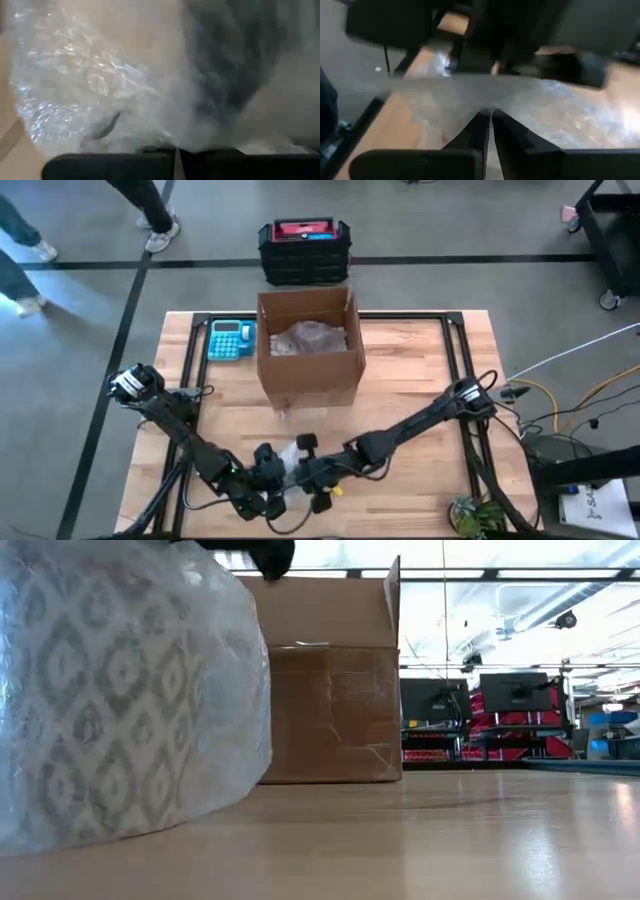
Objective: Wrap mug
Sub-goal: Wrap the gray mug with transparent bubble wrap
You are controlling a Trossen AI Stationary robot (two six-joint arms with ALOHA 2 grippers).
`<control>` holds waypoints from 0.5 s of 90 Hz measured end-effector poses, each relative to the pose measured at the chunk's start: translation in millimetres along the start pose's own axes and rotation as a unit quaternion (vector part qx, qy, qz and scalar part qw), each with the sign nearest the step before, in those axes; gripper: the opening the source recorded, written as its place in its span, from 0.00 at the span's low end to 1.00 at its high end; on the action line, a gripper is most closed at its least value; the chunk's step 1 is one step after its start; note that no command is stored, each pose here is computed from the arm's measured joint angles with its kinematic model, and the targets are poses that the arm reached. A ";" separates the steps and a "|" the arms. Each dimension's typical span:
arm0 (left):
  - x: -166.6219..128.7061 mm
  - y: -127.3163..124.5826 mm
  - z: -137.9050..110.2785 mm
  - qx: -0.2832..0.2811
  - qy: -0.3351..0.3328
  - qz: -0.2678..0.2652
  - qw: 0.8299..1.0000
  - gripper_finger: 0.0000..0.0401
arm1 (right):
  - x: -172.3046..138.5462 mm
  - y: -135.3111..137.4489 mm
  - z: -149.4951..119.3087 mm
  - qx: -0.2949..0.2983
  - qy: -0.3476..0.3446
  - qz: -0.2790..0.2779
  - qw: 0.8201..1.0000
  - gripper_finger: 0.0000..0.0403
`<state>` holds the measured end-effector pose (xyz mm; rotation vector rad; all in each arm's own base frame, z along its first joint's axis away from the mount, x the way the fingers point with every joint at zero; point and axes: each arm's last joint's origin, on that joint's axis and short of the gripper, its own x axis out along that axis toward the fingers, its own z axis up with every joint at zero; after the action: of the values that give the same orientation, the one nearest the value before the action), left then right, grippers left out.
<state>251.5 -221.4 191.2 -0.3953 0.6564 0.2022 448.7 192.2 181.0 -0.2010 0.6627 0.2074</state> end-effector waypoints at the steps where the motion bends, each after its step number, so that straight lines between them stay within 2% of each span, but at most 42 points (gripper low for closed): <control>1: 0.0 0.1 0.0 0.000 0.000 0.000 1.000 0.00 | 2.1 0.1 -1.4 0.003 0.001 0.001 1.000 0.03; 15: -0.8 -0.3 0.4 0.003 0.007 -0.001 1.000 0.00 | 14.3 3.0 -10.2 0.020 0.009 0.003 1.000 0.03; 45: -23.1 -16.9 22.9 0.005 0.063 -0.021 0.998 0.00 | 10.7 6.0 -10.7 0.016 0.019 0.009 1.000 0.03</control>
<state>251.5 -228.5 227.1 -0.4144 0.7721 0.1357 449.1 196.7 165.4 -0.1686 0.7045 0.2115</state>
